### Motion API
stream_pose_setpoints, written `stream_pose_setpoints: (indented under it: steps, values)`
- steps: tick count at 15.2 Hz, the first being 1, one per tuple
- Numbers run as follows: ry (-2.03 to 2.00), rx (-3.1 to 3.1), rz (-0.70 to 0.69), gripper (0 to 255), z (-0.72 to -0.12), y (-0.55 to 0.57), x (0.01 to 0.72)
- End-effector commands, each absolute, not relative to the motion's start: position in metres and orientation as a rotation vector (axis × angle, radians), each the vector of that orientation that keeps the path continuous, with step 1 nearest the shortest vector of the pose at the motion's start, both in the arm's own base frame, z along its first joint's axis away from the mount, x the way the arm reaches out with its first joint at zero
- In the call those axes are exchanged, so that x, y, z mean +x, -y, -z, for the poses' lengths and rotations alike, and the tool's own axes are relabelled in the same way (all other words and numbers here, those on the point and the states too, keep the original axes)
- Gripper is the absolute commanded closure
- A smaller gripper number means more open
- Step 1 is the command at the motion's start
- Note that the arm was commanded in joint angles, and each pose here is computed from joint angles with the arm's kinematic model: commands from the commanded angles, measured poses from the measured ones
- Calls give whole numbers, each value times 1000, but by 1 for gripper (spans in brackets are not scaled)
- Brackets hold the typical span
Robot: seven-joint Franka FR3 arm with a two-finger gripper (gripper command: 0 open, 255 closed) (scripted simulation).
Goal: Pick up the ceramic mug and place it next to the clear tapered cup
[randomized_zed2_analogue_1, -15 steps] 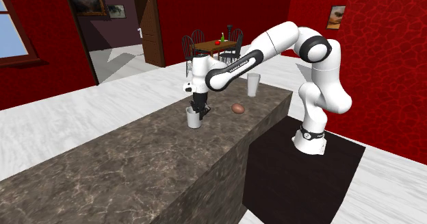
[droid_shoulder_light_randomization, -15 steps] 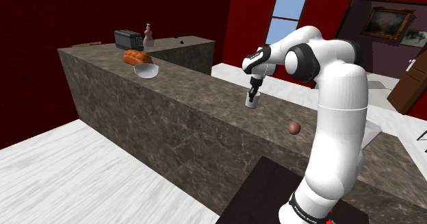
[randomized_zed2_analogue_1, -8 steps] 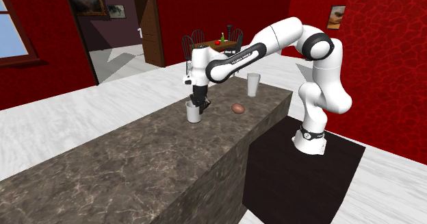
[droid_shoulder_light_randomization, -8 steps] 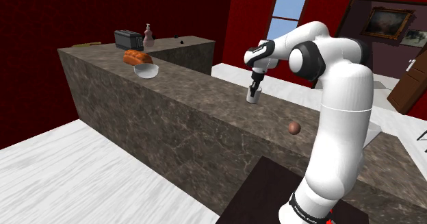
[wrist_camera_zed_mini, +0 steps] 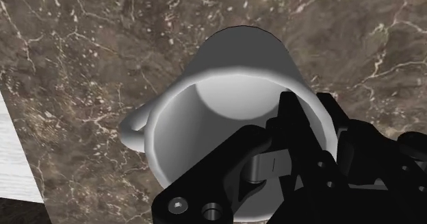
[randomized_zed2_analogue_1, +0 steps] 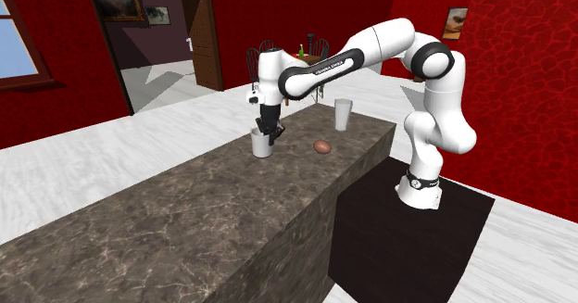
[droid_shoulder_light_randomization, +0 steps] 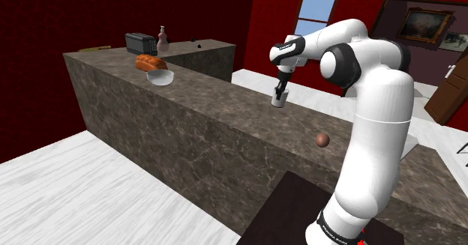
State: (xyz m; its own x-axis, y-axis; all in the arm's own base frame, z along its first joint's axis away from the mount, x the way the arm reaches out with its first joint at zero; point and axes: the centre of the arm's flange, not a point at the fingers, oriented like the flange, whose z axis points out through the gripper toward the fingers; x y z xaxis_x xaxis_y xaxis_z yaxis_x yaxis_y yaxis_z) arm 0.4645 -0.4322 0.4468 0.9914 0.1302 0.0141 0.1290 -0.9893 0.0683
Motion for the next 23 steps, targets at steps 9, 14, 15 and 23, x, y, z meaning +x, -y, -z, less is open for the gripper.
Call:
stream_pose_setpoints:
  steps: [9,14,15,23]
  values:
    - [-200,3068,-28,255,-501,432,464]
    - [-200,3068,-28,255,-527,432,464]
    - [-200,3068,-28,255,-532,432,464]
    - [-200,3068,-28,255,-575,432,464]
